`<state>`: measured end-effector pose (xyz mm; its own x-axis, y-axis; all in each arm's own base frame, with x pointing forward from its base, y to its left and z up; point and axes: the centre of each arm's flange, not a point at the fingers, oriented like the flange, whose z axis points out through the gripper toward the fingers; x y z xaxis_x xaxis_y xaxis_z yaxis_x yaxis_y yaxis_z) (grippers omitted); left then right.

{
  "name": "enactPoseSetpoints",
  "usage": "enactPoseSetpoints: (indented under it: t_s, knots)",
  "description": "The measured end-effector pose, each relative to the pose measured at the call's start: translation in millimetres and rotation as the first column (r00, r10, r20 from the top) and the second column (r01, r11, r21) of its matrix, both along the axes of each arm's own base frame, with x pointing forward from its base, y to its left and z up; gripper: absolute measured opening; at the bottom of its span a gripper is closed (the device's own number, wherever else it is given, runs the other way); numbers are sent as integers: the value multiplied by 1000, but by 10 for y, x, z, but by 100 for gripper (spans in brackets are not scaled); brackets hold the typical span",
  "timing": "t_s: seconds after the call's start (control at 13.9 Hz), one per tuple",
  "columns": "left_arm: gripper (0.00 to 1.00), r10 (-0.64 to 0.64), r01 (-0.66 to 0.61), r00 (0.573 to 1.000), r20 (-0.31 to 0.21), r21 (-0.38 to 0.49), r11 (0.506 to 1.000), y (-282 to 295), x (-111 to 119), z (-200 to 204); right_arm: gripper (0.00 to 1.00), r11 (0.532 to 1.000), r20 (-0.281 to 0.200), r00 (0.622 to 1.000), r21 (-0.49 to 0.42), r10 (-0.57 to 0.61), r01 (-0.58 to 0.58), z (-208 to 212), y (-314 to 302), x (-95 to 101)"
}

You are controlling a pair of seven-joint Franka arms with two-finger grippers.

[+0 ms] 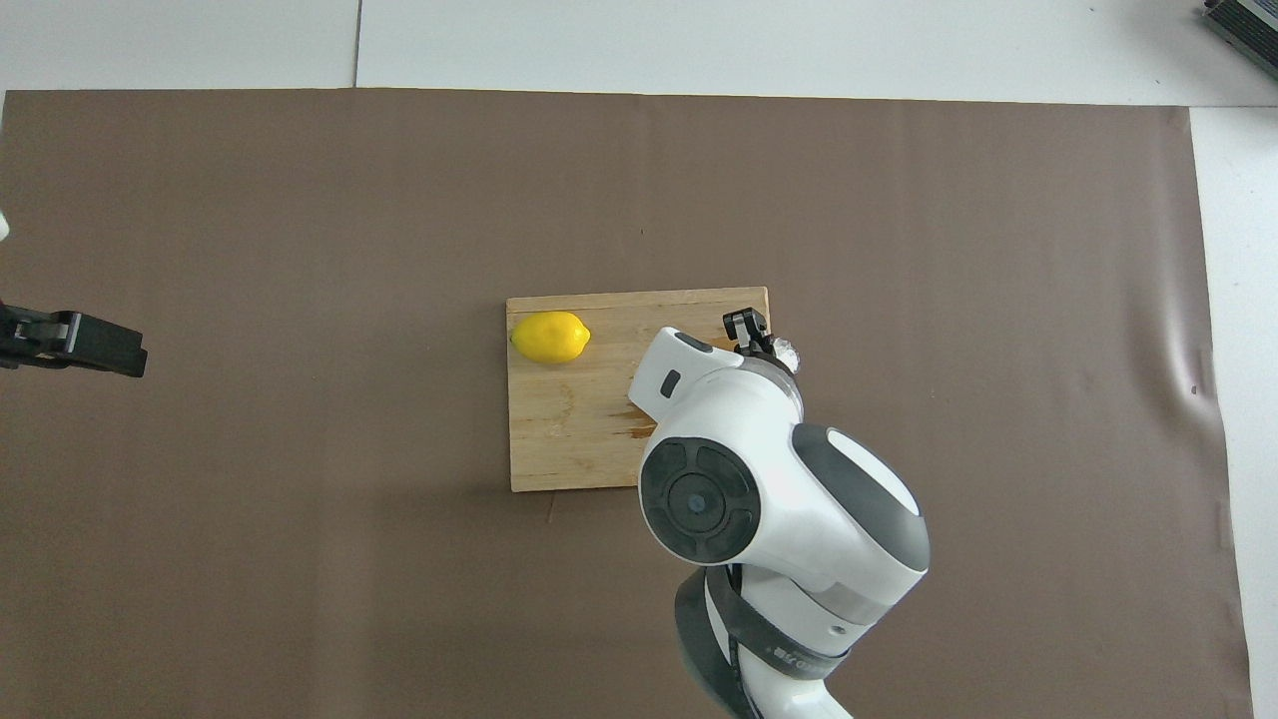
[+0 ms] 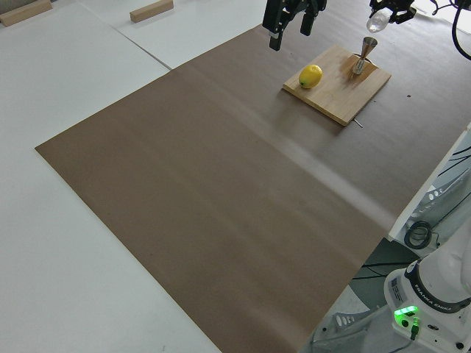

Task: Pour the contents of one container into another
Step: 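Carry the white cup back and lower it onto the table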

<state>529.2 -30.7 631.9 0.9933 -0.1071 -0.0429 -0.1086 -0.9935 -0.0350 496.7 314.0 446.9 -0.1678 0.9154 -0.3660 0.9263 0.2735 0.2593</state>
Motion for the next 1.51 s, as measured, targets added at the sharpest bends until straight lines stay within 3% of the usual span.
enactPoseSetpoints:
  t_s: [0.36, 0.5, 0.72, 1.08, 1.3, 1.51]
  knots:
    - [100, 16, -16, 1000, 17, -5, 1000, -262, -5, 12, 48, 998, -20, 999, 37, -45, 46, 17, -104, 71]
    - [100, 14, -14, 999, 38, -10, 1000, -274, 19, 23, 48, 993, -49, 995, 71, -89, 93, 2, -232, 140]
    - [100, 14, -13, 998, 56, -14, 1000, -268, 44, 20, 48, 981, -127, 982, 118, -141, 156, -51, -519, 269]
    - [100, 11, -10, 999, 49, -14, 1000, -230, 47, -11, 48, 949, -311, 931, 183, -192, 257, -215, -1253, 482]
    - [100, 15, -14, 999, 48, -14, 1000, -209, 48, -18, 48, 912, -414, 895, 278, -169, 301, -383, -1804, 557]
    - [100, 21, -21, 999, 49, -14, 1000, -174, 45, -10, 48, 873, -464, 879, 376, -112, 310, -577, -2401, 576]
